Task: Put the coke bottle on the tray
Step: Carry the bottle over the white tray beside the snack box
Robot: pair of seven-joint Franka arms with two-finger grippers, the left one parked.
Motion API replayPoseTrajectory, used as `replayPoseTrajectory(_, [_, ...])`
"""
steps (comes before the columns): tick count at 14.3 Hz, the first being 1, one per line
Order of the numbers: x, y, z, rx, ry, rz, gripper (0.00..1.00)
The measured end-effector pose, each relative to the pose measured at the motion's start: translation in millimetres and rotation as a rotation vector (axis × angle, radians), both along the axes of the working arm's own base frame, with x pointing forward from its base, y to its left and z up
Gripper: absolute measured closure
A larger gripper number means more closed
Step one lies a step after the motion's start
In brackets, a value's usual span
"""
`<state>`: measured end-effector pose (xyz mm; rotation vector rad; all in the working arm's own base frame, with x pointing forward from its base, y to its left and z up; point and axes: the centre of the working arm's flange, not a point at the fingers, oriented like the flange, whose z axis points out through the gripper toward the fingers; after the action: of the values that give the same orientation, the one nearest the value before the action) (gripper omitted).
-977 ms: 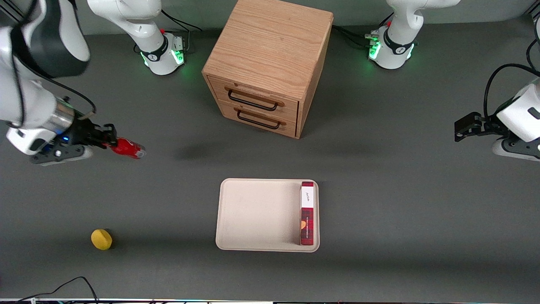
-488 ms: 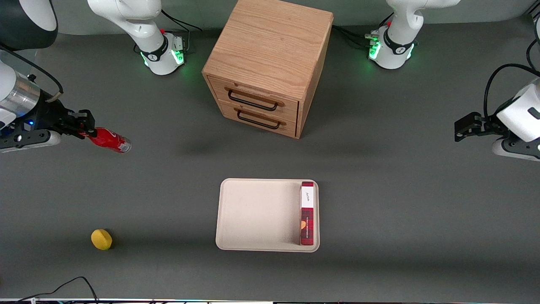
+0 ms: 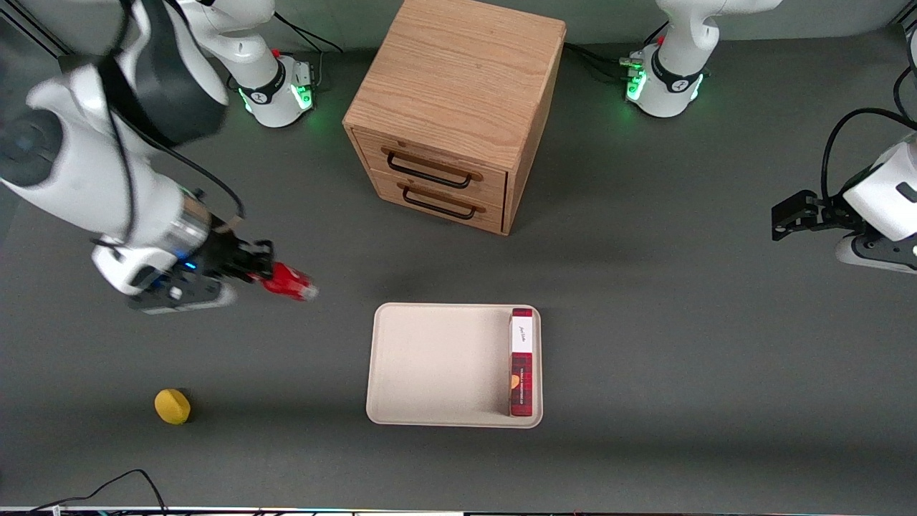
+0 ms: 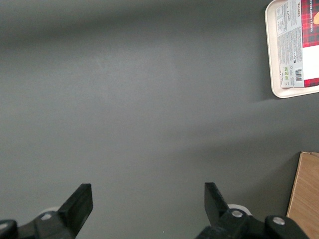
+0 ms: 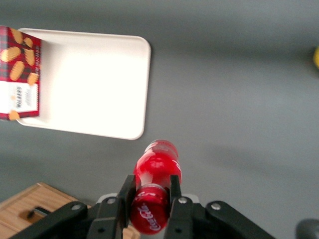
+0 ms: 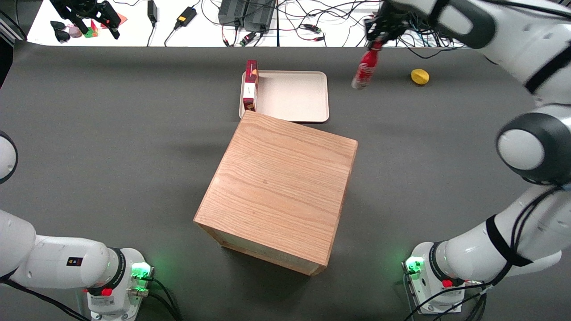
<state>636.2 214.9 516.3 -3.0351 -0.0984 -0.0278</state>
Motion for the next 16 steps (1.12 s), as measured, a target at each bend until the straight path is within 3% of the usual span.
replayPoseTrajectory(2, [19.4,29.8,-27.5,0.018,-0.039,0.029,0.68])
replayPoseTrajectory(6, [48.1,58.2,-62.8,0.05,-0.177,0.067,0.68])
replayPoseTrajectory(8, [56.7,69.5,-80.5,0.055,-0.218,0.086,0.68])
replayPoseTrajectory(11, [69.3,82.6,-117.7,0.059,-0.252,0.109,0.68])
replayPoseTrajectory(16, [78.4,93.6,-172.4,0.025,-0.231,0.16,0.68])
